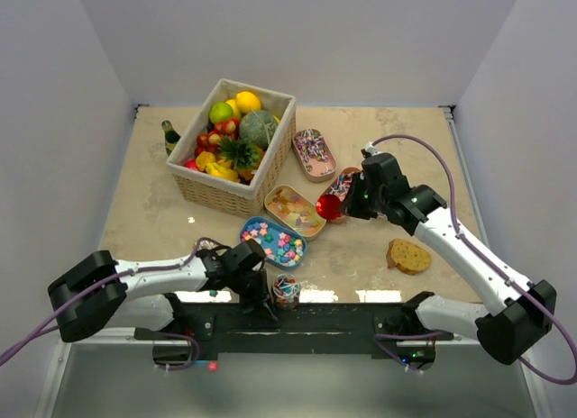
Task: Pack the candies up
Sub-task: Move the packing bottle to the center of the board.
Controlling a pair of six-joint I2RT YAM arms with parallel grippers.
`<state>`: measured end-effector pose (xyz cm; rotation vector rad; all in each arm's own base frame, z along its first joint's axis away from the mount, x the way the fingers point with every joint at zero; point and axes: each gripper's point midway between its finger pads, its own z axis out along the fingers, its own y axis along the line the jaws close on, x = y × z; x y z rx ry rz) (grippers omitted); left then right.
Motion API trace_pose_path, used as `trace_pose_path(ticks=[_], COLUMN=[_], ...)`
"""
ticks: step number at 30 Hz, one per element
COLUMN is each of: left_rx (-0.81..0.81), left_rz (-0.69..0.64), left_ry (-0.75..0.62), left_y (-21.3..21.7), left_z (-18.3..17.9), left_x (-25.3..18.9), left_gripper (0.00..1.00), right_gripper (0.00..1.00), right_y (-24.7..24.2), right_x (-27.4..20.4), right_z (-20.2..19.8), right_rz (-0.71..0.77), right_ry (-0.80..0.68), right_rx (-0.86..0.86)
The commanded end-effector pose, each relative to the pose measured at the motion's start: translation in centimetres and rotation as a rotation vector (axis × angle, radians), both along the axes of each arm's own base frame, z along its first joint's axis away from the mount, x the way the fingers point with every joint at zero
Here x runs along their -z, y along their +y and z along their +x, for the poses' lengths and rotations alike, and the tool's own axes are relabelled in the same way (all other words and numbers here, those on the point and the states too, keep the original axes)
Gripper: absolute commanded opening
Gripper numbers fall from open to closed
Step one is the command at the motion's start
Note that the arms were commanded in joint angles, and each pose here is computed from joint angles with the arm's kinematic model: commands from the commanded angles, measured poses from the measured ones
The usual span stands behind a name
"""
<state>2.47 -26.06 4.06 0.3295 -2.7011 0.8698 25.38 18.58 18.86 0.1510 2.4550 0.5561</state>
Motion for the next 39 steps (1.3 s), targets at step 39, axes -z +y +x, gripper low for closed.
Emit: trace_pose_path(ticks=[39], left_rx=[-0.117], left_rz=[-0.118], left_ry=[0.135], left_y=[-5.7], left_z=[3.6], left_x=[-10.7], left_gripper=[0.35], right_gripper=[0.00], right_y=[-0.4], right_x=[-2.6], right_z=[2.4], right_rz=[0.061], right_ry=[-0.096], right_rx=[-0.027])
